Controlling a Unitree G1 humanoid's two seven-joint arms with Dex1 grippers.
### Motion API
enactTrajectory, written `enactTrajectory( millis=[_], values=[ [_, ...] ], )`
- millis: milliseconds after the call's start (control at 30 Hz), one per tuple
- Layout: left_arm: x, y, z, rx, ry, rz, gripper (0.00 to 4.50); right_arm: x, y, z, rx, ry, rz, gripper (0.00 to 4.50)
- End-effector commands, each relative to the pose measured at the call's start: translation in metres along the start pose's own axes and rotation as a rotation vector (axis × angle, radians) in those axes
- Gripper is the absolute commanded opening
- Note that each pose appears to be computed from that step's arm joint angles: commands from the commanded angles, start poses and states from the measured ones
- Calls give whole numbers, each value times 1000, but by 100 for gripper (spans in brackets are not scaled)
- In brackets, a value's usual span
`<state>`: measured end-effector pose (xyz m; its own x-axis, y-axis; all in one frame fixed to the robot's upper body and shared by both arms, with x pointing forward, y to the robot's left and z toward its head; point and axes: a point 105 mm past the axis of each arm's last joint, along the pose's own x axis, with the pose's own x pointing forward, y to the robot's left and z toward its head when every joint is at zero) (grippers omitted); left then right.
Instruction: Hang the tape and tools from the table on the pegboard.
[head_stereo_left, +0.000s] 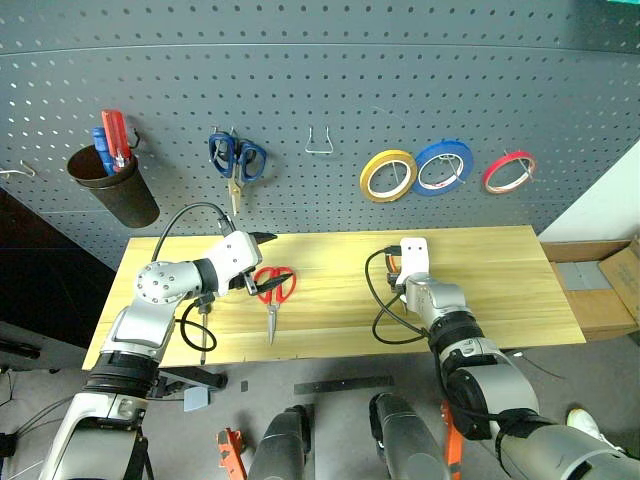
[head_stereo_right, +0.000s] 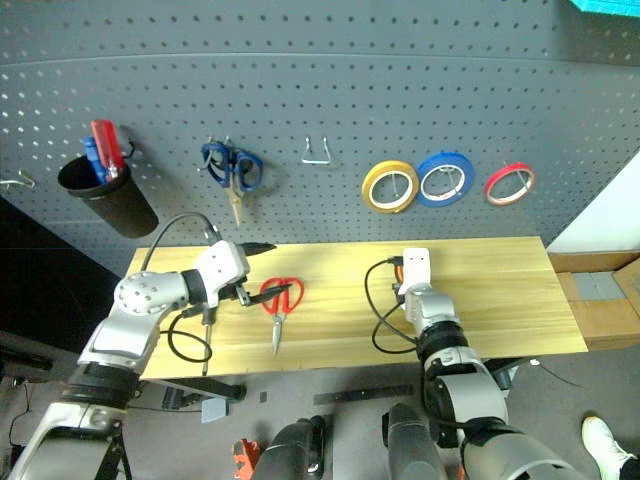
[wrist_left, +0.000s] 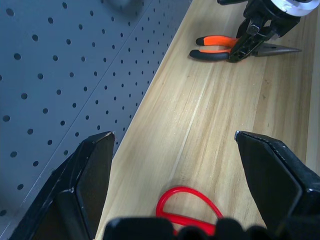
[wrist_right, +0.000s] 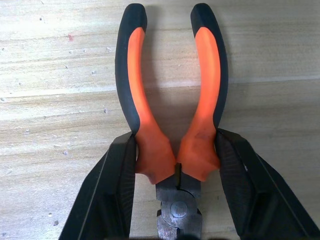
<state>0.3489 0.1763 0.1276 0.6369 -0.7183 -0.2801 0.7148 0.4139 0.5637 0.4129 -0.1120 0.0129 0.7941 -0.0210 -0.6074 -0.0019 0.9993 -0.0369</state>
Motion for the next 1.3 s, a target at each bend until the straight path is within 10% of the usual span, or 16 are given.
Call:
enactTrajectory(
  millis=[33, 267, 533, 1300],
  values=[
    [1, 5, 11, 41, -36, 7, 413, 3, -2, -13, -38, 42, -7, 187],
    [2, 6, 11, 38, -46, 9, 413, 5, -7, -10, -44, 46, -1, 187],
    [1, 1, 13, 11, -61, 5, 413, -4, -20, -33, -39, 152, 27, 446],
    [1, 4, 19, -15, -72, 14, 413, -4, -2, 18, -77, 14, 96, 446]
  ],
)
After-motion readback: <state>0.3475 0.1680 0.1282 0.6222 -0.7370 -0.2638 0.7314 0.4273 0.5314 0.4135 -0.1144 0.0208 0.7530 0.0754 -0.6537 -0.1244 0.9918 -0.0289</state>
